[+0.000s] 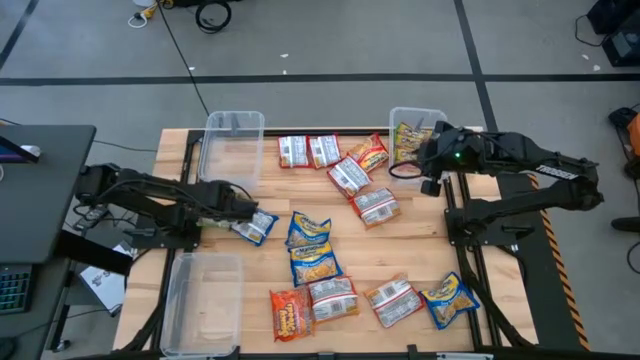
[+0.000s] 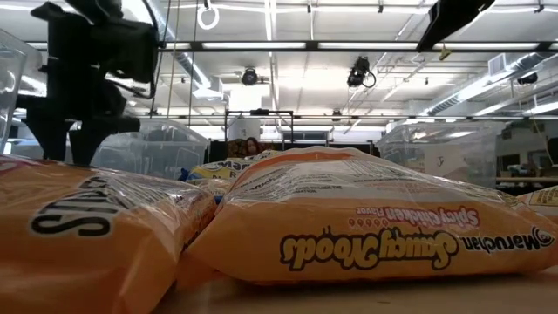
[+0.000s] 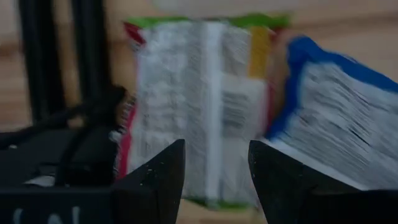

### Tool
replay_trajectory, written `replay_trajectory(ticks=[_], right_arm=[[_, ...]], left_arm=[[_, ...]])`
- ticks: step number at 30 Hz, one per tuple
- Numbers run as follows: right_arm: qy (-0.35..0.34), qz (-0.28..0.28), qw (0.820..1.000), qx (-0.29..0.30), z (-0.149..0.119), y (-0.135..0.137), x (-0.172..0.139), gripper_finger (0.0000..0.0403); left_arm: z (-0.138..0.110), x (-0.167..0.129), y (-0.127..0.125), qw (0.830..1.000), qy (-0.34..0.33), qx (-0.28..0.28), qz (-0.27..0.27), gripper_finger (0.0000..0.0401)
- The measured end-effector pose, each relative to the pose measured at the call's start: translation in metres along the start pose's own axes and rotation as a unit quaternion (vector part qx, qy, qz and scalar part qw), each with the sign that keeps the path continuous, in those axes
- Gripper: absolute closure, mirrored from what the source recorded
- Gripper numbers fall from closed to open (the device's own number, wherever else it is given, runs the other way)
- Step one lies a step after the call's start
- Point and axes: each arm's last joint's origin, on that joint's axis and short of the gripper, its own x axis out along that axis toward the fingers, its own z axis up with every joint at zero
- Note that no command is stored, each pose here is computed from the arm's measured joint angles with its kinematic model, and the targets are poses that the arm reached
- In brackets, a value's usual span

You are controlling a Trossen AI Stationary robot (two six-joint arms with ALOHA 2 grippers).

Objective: Sort Maruchan noodles
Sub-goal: Adjust the noodle packs on the table

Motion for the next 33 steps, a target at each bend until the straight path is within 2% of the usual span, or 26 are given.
replay_trajectory(ticks=[5, 9, 12, 15, 19, 21, 23, 25, 27, 29, 30, 31, 33], right_arm=[[0.001, 0.004, 1.000, 0.016, 0.001, 0.002, 0.001, 0.0273], [0.002, 0.010, 1.000, 0.014, 0.002, 0.005, 0.002, 0.0273], [0.003, 0.012, 1.000, 0.010, 0.003, 0.006, 0.003, 0.0273], [0.003, 0.017, 1.000, 0.005, 0.004, 0.008, 0.003, 0.0273], [0.002, 0.020, 1.000, 0.005, 0.004, 0.010, 0.004, 0.0273], [0.004, 0.021, 1.000, 0.007, 0.005, 0.011, 0.005, 0.0273], [0.004, 0.022, 1.000, 0.007, 0.007, 0.012, 0.008, 0.0273], [0.008, 0.026, 1.000, 0.002, 0.010, 0.015, 0.012, 0.0273], [0.008, 0.032, 0.999, -0.004, 0.013, 0.019, 0.016, 0.0273], [0.015, 0.040, 0.999, -0.012, 0.016, 0.024, 0.020, 0.0273], [0.018, 0.044, 0.999, -0.014, 0.018, 0.027, 0.023, 0.0273], [0.019, 0.047, 0.999, -0.013, 0.019, 0.029, 0.024, 0.0273], [0.022, 0.053, 0.998, -0.016, 0.022, 0.035, 0.028, 0.0273]], left_arm=[[-0.001, 0.008, 0.002, 0.999, -0.026, -0.032, 0.011, 0.0221], [-0.006, 0.023, -0.007, 0.999, -0.007, -0.041, -0.022, 0.0221], [-0.010, 0.032, -0.012, 0.999, -0.001, -0.031, -0.031, 0.0221], [-0.012, 0.026, -0.021, 0.999, 0.003, -0.019, -0.051, 0.0221], [-0.012, -0.007, -0.044, 0.988, 0.019, 0.000, -0.156, 0.0221], [-0.010, -0.023, -0.059, 0.974, 0.006, 0.018, -0.224, 0.0221], [-0.008, -0.041, -0.072, 0.954, -0.010, 0.042, -0.296, 0.0221], [-0.005, -0.060, -0.085, 0.924, -0.027, 0.063, -0.376, 0.0221], [-0.004, -0.074, -0.090, 0.907, -0.036, 0.097, -0.409, 0.0221], [-0.003, -0.086, -0.087, 0.904, -0.037, 0.134, -0.405, 0.0221], [-0.002, -0.090, -0.083, 0.909, -0.035, 0.147, -0.388, 0.0221], [-0.002, -0.092, -0.078, 0.919, -0.032, 0.159, -0.361, 0.0221], [-0.003, -0.087, -0.062, 0.946, -0.023, 0.178, -0.271, 0.0221]])
